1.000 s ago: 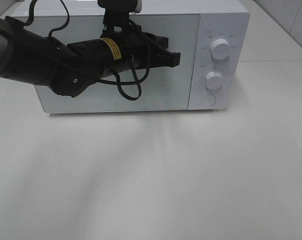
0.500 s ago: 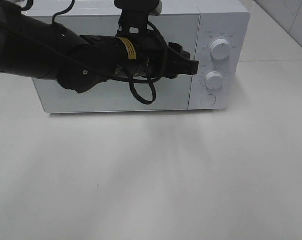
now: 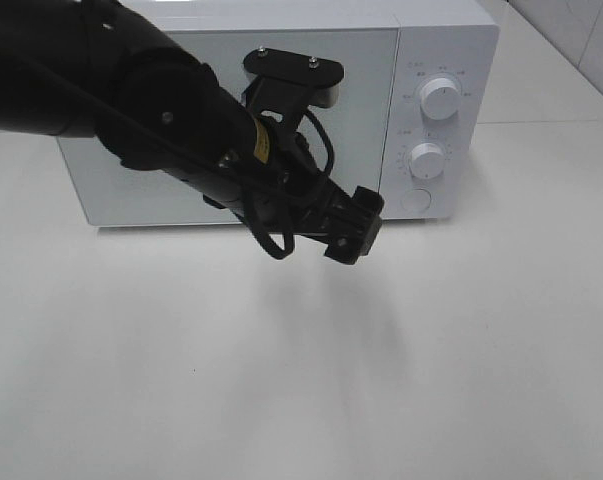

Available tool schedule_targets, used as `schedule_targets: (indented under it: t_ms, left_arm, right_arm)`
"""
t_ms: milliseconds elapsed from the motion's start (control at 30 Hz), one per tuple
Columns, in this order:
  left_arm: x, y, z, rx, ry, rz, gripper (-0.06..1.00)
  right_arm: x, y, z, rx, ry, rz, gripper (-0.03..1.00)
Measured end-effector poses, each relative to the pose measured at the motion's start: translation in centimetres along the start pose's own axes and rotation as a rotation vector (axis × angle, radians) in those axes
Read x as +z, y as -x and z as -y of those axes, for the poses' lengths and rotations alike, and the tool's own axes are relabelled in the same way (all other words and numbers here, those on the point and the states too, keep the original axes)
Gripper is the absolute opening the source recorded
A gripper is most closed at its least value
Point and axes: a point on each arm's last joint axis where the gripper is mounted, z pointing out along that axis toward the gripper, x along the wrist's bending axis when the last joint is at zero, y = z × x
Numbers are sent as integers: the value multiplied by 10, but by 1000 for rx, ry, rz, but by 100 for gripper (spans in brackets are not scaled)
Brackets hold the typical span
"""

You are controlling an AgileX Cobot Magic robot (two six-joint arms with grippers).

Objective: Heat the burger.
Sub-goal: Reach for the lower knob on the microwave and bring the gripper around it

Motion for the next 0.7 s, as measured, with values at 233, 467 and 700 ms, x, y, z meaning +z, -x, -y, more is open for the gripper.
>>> schedule_targets:
  t_ms: [233,467,700]
  left_arm:
    - [-30,-6,14,-6,-218,-74,97]
    - [-55,-12,29,-3,-428,-136,97]
    - [-66,-33,32,-51,-519,-166,97]
  right_arm:
    - [0,0,0,0,0,0,74]
    - [0,0,0,0,0,0,74]
    - [0,0,0,0,0,0,74]
